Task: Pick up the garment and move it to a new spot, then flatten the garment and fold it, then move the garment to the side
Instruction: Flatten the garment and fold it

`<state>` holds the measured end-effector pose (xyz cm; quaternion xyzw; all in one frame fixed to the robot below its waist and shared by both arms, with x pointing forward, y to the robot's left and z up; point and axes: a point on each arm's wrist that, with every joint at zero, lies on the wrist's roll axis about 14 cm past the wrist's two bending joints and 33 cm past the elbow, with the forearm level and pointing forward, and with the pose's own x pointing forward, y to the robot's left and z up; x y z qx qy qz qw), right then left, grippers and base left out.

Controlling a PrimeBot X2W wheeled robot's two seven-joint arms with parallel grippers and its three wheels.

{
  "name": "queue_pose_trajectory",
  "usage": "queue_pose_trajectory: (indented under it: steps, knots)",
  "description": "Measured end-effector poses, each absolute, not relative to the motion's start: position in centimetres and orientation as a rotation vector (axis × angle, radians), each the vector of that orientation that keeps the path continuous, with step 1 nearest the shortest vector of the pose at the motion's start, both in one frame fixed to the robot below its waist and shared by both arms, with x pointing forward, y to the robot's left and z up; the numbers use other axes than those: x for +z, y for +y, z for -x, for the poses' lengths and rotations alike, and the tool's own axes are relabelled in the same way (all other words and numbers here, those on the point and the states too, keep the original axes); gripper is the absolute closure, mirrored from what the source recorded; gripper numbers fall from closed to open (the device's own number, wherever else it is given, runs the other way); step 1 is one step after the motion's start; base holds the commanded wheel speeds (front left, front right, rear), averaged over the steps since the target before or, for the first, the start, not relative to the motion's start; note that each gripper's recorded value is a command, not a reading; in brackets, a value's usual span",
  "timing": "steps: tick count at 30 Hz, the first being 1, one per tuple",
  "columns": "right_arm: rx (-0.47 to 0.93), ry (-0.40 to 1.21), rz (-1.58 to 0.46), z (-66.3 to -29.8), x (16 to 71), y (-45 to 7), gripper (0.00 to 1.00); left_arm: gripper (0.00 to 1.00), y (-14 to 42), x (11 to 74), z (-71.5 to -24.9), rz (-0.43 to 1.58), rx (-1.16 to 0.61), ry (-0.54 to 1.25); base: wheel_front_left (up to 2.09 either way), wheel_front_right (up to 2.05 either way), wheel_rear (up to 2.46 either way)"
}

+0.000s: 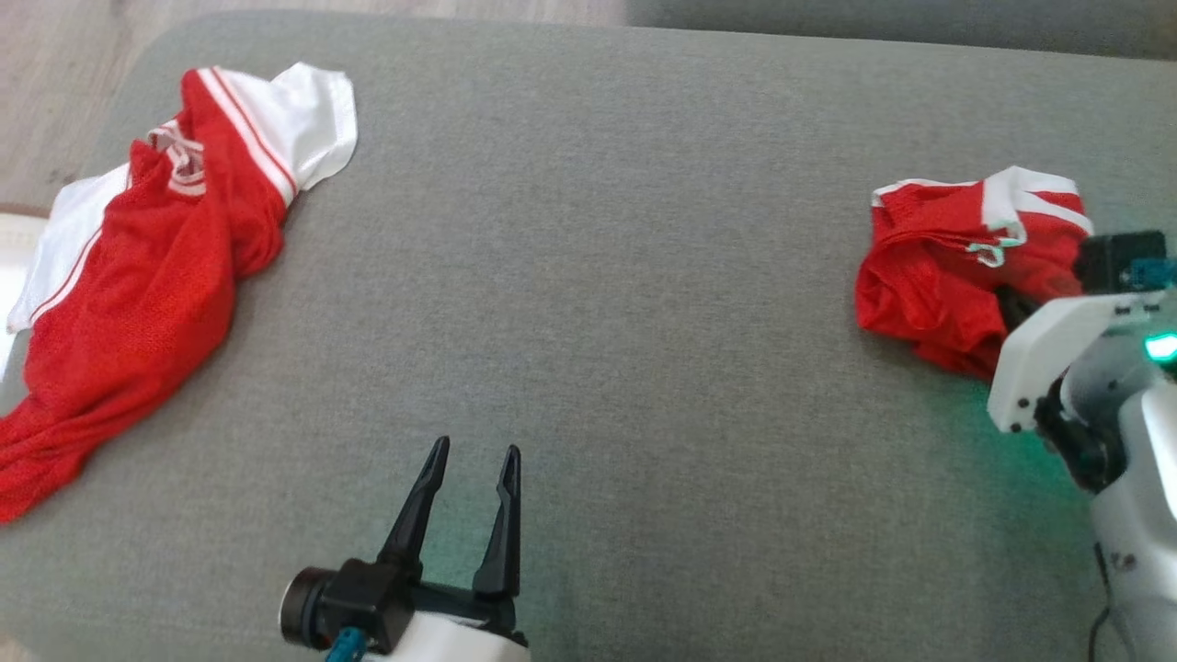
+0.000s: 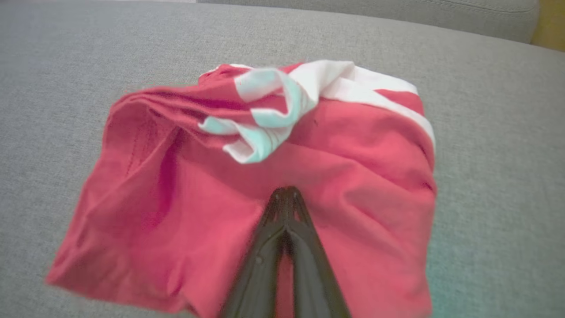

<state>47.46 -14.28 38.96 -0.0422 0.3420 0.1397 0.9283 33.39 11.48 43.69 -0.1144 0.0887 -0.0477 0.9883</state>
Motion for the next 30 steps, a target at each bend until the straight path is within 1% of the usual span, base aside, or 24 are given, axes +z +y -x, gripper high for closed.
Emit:
queue_pose_trajectory:
  steps: [5,15,21,24,30]
  knots:
    - [0.304,0.713,0.103,-49.7,39.8,-13.2,1.00,0.00,11.6,43.5,-33.2,0.238,-0.085,0.186,0.00,0.00,0.00]
    - [0.319,0.721,0.122,-52.5,40.3,-11.4,1.00,0.00,12.3,43.7,-32.7,0.254,-0.046,0.185,0.00,0.00,0.00]
    - [0.336,0.583,0.085,-54.7,42.2,-9.2,1.00,0.00,13.0,43.6,-32.4,0.259,-0.014,0.187,0.00,0.00,0.00]
    - [0.355,0.529,0.082,-54.5,42.7,-8.2,1.00,0.00,13.1,43.9,-32.4,0.258,-0.013,0.177,0.00,0.00,0.00]
    - [0.375,0.435,0.085,-53.5,44.3,-7.9,1.00,0.00,12.5,44.7,-32.6,0.260,-0.039,0.150,0.00,0.00,0.00]
